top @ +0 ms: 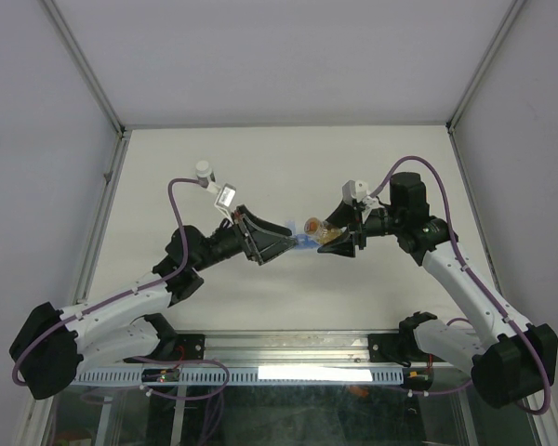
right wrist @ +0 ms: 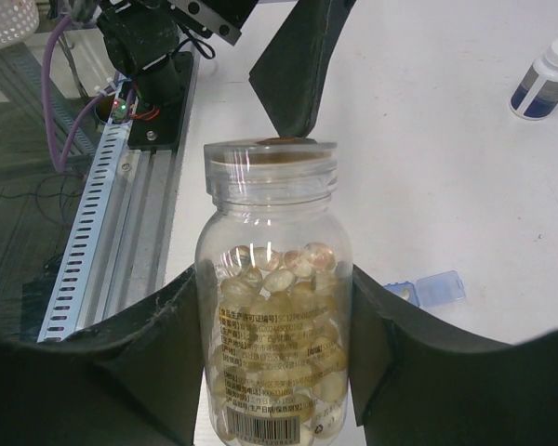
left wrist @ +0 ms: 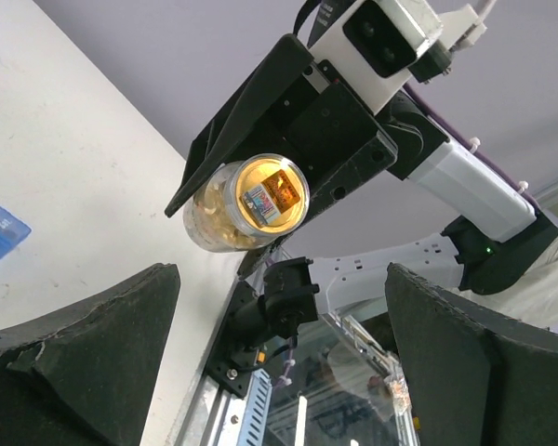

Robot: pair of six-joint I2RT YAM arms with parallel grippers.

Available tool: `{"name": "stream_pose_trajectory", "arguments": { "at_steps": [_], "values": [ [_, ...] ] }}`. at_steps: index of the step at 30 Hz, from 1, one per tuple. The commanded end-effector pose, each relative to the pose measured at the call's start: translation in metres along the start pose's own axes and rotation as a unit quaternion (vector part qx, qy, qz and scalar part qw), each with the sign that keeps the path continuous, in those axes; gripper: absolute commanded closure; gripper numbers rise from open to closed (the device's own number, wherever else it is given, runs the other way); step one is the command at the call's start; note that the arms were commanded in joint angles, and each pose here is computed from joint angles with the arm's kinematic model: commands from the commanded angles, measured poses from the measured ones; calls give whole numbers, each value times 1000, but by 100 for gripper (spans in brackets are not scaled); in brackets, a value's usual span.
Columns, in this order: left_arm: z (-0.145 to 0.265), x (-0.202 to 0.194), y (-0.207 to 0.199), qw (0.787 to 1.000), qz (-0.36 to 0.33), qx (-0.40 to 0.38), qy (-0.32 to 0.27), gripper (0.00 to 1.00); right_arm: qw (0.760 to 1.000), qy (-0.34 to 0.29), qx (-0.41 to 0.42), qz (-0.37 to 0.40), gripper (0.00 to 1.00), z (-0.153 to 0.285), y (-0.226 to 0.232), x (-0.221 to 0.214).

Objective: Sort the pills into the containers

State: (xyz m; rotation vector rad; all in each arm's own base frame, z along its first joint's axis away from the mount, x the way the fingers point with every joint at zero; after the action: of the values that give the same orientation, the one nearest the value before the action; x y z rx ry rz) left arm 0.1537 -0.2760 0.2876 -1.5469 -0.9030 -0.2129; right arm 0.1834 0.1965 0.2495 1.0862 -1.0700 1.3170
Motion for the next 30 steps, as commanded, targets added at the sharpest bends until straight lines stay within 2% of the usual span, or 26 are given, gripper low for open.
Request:
{"name": "stream_pose_trajectory", "arguments": {
  "at_steps": [1,7,13,30],
  "values": [
    [-13,11,-16,999,9,-14,-38,5,999,-18,4,43,100,2,-1,13],
    [-21,13,-11,997,-14,35,-61,5,999,-18,3,43,100,2,-1,13],
    [-31,12,-11,994,-7,65,-86,6,999,-14,-3,42,100,2,-3,11],
    [-31,13,-17,993,-8,68,-96,6,999,-12,-10,43,100,2,-5,10]
  ]
}}
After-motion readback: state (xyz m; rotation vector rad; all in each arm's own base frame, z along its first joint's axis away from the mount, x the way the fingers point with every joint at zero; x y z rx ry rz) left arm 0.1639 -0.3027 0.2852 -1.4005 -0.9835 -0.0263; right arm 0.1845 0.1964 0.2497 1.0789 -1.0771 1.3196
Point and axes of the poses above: each gripper's point midway between its finger pads, its own z axis back along the fingers, its own y axis along the line the jaws close on, x = y × z, the point moved 4 cm from there along z, back along the fingers, and after that the axes turned 3 degrees about z, right-handed, at the moved point
